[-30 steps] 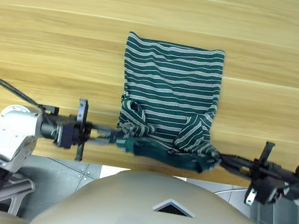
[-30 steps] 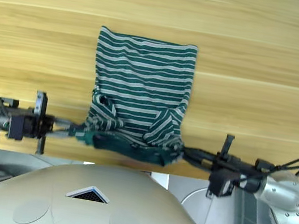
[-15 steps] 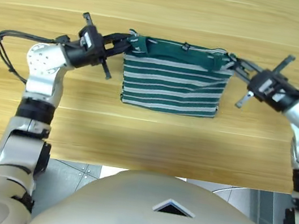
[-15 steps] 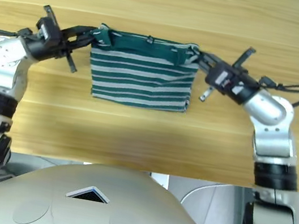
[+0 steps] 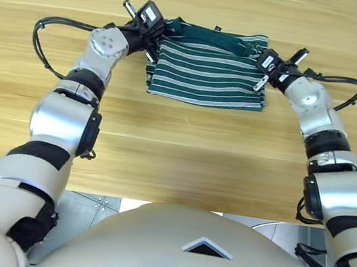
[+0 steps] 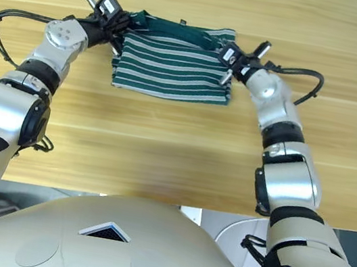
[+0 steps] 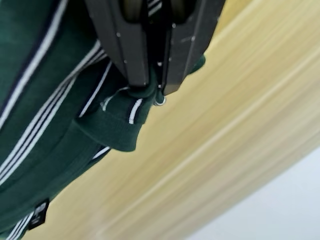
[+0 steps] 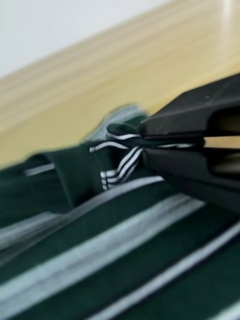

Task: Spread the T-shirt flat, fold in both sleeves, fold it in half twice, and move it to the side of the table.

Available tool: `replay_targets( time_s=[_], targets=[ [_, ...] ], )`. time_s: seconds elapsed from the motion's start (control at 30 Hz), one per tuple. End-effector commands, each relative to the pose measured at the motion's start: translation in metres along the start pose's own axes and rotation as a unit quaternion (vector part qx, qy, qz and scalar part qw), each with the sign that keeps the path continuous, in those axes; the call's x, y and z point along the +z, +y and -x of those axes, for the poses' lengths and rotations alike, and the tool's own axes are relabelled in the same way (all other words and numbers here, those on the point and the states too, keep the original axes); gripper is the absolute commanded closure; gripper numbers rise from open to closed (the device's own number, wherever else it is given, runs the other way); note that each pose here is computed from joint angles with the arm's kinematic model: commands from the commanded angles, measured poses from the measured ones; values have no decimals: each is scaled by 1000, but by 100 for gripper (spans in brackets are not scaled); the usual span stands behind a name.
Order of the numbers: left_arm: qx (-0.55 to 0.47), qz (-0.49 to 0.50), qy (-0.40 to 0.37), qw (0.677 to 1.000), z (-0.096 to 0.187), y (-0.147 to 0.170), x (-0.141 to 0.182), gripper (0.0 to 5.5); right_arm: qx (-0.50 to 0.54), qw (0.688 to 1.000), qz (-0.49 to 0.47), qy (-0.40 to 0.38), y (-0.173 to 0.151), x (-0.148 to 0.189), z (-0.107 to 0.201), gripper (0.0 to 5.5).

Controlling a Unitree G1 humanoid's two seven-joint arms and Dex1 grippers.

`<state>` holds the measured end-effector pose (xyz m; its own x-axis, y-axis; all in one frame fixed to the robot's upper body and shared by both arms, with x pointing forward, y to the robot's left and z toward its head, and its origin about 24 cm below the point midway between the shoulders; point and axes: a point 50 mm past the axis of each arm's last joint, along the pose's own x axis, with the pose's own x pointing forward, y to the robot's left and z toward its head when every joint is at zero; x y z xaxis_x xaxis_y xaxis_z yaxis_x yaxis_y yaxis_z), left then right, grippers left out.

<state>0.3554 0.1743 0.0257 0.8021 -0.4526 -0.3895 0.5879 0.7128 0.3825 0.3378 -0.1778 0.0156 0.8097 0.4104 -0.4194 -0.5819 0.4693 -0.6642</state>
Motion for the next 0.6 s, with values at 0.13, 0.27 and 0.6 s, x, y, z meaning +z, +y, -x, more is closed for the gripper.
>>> replay_targets(
  time_s=[0.13, 0.27, 0.6],
  targets=[
    [-18, -13, 72, 997, 0, -12, -19, 502, 1, 998, -59, 6, 8, -5, -6, 510],
    [-11, 18, 88, 996, 1, -13, -25, 445, -47, 990, -133, -13, -6, -2, -6, 445],
    [120, 207, -8, 971, -2, 26, 8, 317, -85, 929, -351, -84, -13, 29, -25, 272]
  ],
)
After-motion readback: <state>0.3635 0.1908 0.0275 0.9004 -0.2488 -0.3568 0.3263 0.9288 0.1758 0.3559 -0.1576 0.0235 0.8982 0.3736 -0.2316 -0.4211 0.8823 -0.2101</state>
